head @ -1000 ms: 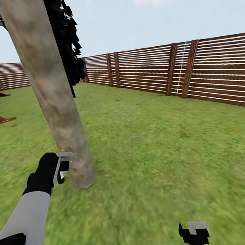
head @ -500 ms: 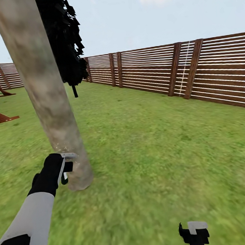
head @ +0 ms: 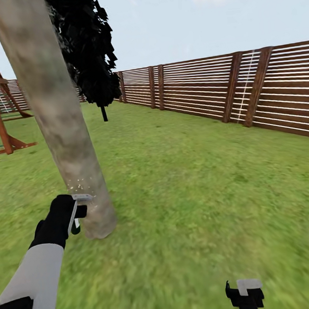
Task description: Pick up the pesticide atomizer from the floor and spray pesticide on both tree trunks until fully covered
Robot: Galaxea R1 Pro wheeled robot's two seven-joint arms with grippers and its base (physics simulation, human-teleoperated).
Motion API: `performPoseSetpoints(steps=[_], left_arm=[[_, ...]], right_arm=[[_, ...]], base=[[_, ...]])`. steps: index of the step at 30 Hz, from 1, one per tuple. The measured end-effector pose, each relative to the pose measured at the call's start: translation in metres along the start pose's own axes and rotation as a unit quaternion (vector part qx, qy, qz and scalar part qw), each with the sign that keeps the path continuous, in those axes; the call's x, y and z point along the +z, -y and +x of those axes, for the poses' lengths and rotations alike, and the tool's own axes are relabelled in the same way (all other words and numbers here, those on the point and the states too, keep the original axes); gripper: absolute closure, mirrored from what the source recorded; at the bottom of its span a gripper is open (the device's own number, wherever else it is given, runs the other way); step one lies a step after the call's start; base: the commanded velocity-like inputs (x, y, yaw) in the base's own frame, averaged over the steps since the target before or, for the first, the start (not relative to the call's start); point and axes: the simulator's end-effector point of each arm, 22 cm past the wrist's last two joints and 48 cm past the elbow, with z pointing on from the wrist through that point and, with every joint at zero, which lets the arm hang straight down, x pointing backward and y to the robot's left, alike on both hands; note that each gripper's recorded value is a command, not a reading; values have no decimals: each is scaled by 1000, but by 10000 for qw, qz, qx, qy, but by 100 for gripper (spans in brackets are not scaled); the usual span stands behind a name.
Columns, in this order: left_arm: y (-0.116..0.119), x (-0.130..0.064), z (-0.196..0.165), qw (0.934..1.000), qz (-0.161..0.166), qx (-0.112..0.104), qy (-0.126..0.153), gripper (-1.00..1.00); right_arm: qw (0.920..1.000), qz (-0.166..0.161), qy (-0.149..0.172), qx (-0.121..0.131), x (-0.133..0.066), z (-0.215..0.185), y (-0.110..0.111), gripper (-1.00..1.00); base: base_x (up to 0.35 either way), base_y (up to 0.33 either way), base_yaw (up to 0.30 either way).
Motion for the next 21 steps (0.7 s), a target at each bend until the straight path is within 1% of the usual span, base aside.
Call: performPoseSetpoints(steps=[3,6,16,18,21], left_arm=[[5,0,0,10000,28,13,-4,100],[3,0,0,10000,0,28,-3,100],[1,0,0,10000,-33,37,1,100],[-9,3,4,9999,-104,25,-50,100],[-20,5,7,9998,-172,6,-81,100]], right_arm=[[10000,-1,1,0,0,0,0,-100],[10000,-2,-3,-1,0,0,0,-100],[10000,0,-1,-2,0,0,0,-100],[10000,1,-1,-1,0,0,0,-100],[10000,2,-3,-1,0,0,0,-100]], base=[[158,-238,31],[108,-260,3],[7,-274,0],[0,-275,70],[0,-275,224]])
